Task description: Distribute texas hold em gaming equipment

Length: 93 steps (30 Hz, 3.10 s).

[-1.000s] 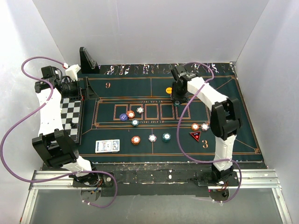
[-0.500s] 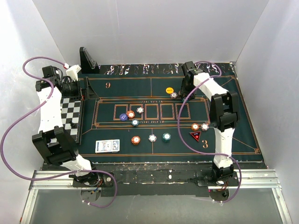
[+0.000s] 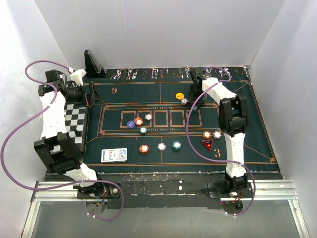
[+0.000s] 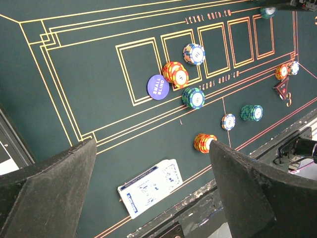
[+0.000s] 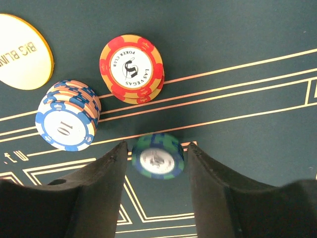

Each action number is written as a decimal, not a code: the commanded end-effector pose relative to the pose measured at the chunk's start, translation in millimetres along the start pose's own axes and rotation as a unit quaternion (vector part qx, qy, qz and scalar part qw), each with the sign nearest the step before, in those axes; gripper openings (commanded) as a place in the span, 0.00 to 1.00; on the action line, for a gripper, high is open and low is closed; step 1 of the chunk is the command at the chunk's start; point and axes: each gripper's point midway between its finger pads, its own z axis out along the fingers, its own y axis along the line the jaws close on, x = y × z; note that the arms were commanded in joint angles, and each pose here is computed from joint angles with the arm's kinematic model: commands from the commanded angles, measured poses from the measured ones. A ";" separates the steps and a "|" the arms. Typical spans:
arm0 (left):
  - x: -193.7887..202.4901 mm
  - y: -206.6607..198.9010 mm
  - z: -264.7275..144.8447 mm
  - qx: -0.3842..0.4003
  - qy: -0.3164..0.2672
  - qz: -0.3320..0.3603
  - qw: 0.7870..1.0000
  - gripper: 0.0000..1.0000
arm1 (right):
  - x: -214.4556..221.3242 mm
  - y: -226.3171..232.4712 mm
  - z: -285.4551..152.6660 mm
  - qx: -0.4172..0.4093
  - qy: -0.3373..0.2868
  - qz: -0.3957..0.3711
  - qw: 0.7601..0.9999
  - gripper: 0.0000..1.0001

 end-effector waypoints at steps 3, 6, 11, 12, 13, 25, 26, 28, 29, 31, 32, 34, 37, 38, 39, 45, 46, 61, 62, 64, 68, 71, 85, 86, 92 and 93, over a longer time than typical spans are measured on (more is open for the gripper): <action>-8.8 -4.1 -8.0 0.000 -0.016 0.017 1.000 0.98 | -20.9 5.5 -24.4 -0.013 -0.033 0.008 0.999 0.74; -7.7 -6.0 -8.6 0.001 -0.016 0.018 1.000 0.98 | -24.1 6.0 -36.7 -0.021 -0.046 0.010 0.999 0.81; -8.2 -8.9 -11.6 0.002 -0.021 0.021 1.000 0.98 | -21.5 8.9 -79.5 -0.046 -0.072 0.015 0.996 0.82; -8.4 -9.4 -11.9 0.002 -0.021 0.022 1.000 0.98 | -20.3 10.1 -92.2 -0.055 -0.085 0.013 0.995 0.82; -9.0 -10.8 -12.9 0.003 -0.023 0.023 0.999 0.98 | -14.1 13.1 -99.7 -0.063 -0.091 0.006 0.994 0.82; -7.0 -19.2 -19.8 0.004 -0.031 0.031 0.999 0.98 | 167.1 57.5 -160.1 -0.141 -0.036 -0.182 0.972 0.88; -6.1 -19.6 -20.0 0.004 -0.030 0.030 0.999 0.98 | 185.2 58.0 -156.9 -0.141 -0.022 -0.191 0.971 0.88; -5.2 -19.9 -20.1 0.005 -0.029 0.029 0.999 0.98 | 211.3 61.3 -150.5 -0.140 -0.003 -0.206 0.969 0.89; -5.0 -20.5 -20.5 0.005 -0.029 0.030 0.999 0.98 | 220.6 62.8 -146.9 -0.140 0.002 -0.212 0.967 0.89; -4.4 -21.1 -20.6 0.006 -0.029 0.029 0.999 0.98 | 233.9 66.3 -138.9 -0.143 0.015 -0.215 0.966 0.89; -4.8 -22.1 -21.7 0.006 -0.030 0.031 0.999 0.98 | 238.6 68.5 -135.3 -0.144 0.018 -0.217 0.965 0.90; -4.2 -22.7 -22.2 0.006 -0.030 0.031 0.999 0.98 | 244.3 69.7 -126.9 -0.134 0.025 -0.224 0.965 0.90; -3.1 -24.0 -23.2 0.005 -0.030 0.033 0.999 0.98 | 248.0 70.9 -116.0 -0.118 0.030 -0.232 0.965 0.91; -3.1 -23.6 -23.6 0.004 -0.030 0.033 0.999 0.98 | 249.2 71.8 -112.4 -0.114 0.032 -0.234 0.965 0.91; -2.9 -23.8 -24.0 0.004 -0.030 0.033 0.999 0.98 | 248.9 72.2 -109.4 -0.112 0.032 -0.235 0.965 0.91; -3.9 -25.0 -24.5 0.004 -0.031 0.034 0.999 0.98 | 252.0 67.2 -88.6 -0.079 0.038 -0.242 0.966 0.92; -3.8 -24.7 -24.1 0.005 -0.031 0.034 0.999 0.98 | 252.1 67.0 -86.3 -0.077 0.038 -0.240 0.967 0.92; -6.4 -25.0 -25.5 0.004 -0.034 0.034 0.999 0.98 | 262.1 56.3 -70.1 -0.058 0.051 -0.228 0.970 0.77; -6.5 -25.9 -25.5 0.005 -0.034 0.036 0.999 0.98 | 263.0 56.1 -70.0 -0.058 0.051 -0.228 0.971 0.76; -6.5 -25.5 -25.1 0.006 -0.033 0.035 0.999 0.98 | 261.8 56.6 -71.5 -0.060 0.050 -0.225 0.971 0.73; -6.2 -24.3 -24.3 0.006 -0.032 0.032 0.999 0.98 | 260.0 58.6 -75.2 -0.063 0.047 -0.226 0.971 0.66; -6.1 -25.7 -24.8 0.007 -0.032 0.033 0.999 0.98 | 258.4 58.6 -76.4 -0.063 0.044 -0.225 0.971 0.61; -3.5 -24.2 -23.2 0.007 -0.031 0.031 0.999 0.98 | 252.7 60.4 -94.3 -0.078 0.033 -0.220 0.972 0.47; -3.8 -24.5 -22.9 0.007 -0.031 0.032 0.999 0.98 | 251.4 61.2 -97.0 -0.080 0.030 -0.220 0.972 0.46; -3.0 -24.6 -22.7 0.007 -0.031 0.031 0.999 0.98 | 245.8 62.4 -107.2 -0.085 0.023 -0.221 0.971 0.45; -3.5 -24.7 -23.7 0.006 -0.033 0.032 0.999 0.98 | 244.3 63.4 -109.0 -0.086 0.020 -0.220 0.971 0.45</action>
